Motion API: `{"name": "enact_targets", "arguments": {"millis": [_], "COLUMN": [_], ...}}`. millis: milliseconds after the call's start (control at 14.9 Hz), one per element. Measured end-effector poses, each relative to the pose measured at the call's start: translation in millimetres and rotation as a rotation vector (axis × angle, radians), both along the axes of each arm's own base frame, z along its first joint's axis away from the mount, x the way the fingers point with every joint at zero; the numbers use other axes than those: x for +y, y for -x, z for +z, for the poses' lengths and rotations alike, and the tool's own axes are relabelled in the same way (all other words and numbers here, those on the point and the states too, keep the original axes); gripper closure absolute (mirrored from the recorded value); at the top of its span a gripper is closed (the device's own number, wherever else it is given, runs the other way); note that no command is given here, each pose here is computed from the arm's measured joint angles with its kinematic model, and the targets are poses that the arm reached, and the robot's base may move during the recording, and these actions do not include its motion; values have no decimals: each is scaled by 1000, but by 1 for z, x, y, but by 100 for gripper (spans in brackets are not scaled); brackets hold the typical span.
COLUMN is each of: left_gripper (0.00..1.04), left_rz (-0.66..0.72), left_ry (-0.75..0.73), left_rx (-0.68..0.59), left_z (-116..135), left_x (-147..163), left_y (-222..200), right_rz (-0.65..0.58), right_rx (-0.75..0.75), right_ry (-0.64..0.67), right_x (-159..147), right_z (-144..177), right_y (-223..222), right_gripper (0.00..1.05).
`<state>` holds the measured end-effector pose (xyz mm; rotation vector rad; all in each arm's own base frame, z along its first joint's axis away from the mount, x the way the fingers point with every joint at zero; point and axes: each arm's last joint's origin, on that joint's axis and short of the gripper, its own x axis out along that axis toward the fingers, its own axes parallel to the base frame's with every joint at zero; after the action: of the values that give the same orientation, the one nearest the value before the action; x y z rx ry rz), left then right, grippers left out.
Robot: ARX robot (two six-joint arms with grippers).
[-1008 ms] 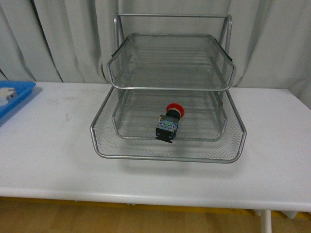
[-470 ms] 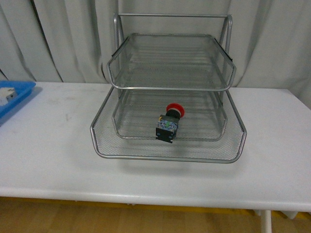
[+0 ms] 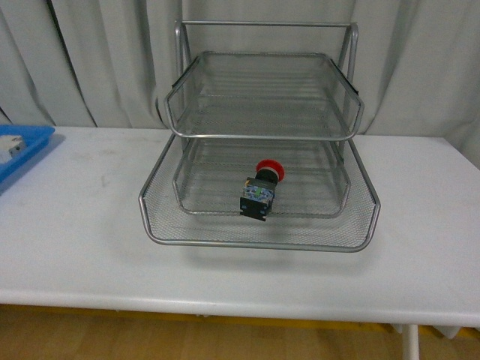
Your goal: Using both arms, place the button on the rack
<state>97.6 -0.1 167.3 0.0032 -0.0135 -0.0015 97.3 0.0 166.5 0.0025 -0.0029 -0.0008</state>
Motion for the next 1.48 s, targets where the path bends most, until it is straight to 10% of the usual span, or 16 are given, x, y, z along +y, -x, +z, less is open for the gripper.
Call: {"name": "enact_targets", "arguments": {"millis": [336, 806, 1008, 1344, 1478], "left_gripper": [98, 9, 7, 7, 7], "left_rz": [1, 1, 0, 1, 1], "left_ry": [2, 2, 2, 2, 2], "left_rx": [17, 16, 16, 16, 16], "left_z": [-2, -2, -2, -2, -2], "left_x": [0, 0, 0, 0, 0], "left_y": [0, 0, 0, 0, 0], "right_rz": [0, 254, 400, 439, 475], "right_rx": [-1, 92, 544, 844, 865], "right_ry": [0, -213, -243, -286, -287], "right_x": [0, 14, 60, 111, 133], "right_z": [0, 47, 16, -29, -31], "right_y": [0, -80, -138, -159, -169], "right_gripper": [6, 6, 6, 6, 27]}}
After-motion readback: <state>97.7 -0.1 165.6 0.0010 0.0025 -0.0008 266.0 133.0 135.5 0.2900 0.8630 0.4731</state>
